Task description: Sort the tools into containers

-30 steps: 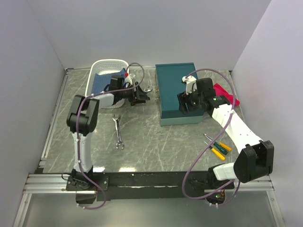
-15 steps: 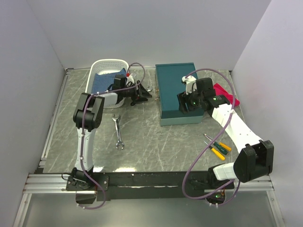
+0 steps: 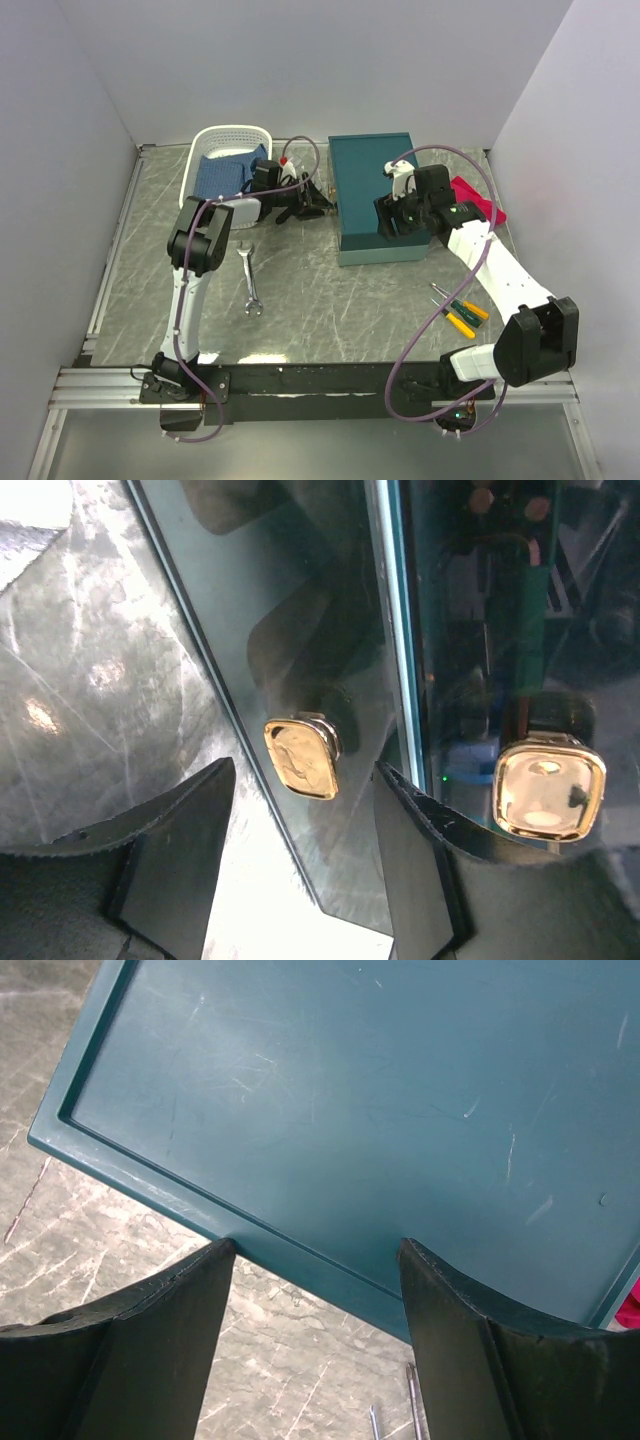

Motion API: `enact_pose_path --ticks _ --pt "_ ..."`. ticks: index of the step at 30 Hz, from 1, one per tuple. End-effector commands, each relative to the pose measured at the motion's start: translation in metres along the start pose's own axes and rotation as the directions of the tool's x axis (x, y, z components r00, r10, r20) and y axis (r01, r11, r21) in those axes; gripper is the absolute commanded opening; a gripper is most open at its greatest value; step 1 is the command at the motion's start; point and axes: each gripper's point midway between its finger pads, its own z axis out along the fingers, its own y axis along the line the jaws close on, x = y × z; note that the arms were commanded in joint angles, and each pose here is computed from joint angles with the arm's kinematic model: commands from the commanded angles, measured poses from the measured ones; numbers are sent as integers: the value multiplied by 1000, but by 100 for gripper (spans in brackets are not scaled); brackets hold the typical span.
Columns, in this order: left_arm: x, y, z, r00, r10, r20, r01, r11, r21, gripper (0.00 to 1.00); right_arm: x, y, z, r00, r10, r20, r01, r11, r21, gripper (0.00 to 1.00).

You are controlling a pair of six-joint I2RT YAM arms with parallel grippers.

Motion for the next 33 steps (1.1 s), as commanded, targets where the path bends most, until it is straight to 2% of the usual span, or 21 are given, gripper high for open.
enact_pose_path --ticks 1,3,6,7,12,13,17,23,33 --pt "-4 -8 11 1000 17 13 -17 1000 19 62 54 -13 15 984 4 -177 8 998 67 75" --pt "-2 -5 14 1000 8 11 -8 1000 17 60 55 -12 15 984 5 -177 7 998 68 75" --pt "-2 -3 14 1000 -2 20 2 1000 11 52 53 -12 14 985 4 -170 8 998 69 75" --pt "-3 -5 14 1000 0 22 -1 1000 16 45 53 -13 14 986 2 -168 10 997 72 75" --pt "1 -9 8 1000 1 26 -2 1000 26 28 56 -12 14 986 1 -169 11 998 70 75" --pt "1 -4 7 999 -17 28 17 1000 -7 18 55 -12 14 986 5 -164 7 997 70 75" --pt "-9 -4 -3 998 1 61 6 993 -117 2 50 -13 13 989 -1 -150 12 997 73 75" --pt "-27 -15 -31 990 89 112 -61 970 -235 1 44 -14 15 992 -6 -128 16 997 72 75" --pt "-32 -7 -73 970 227 86 -167 883 -438 1 39 -13 14 994 -9 -112 17 998 67 75"
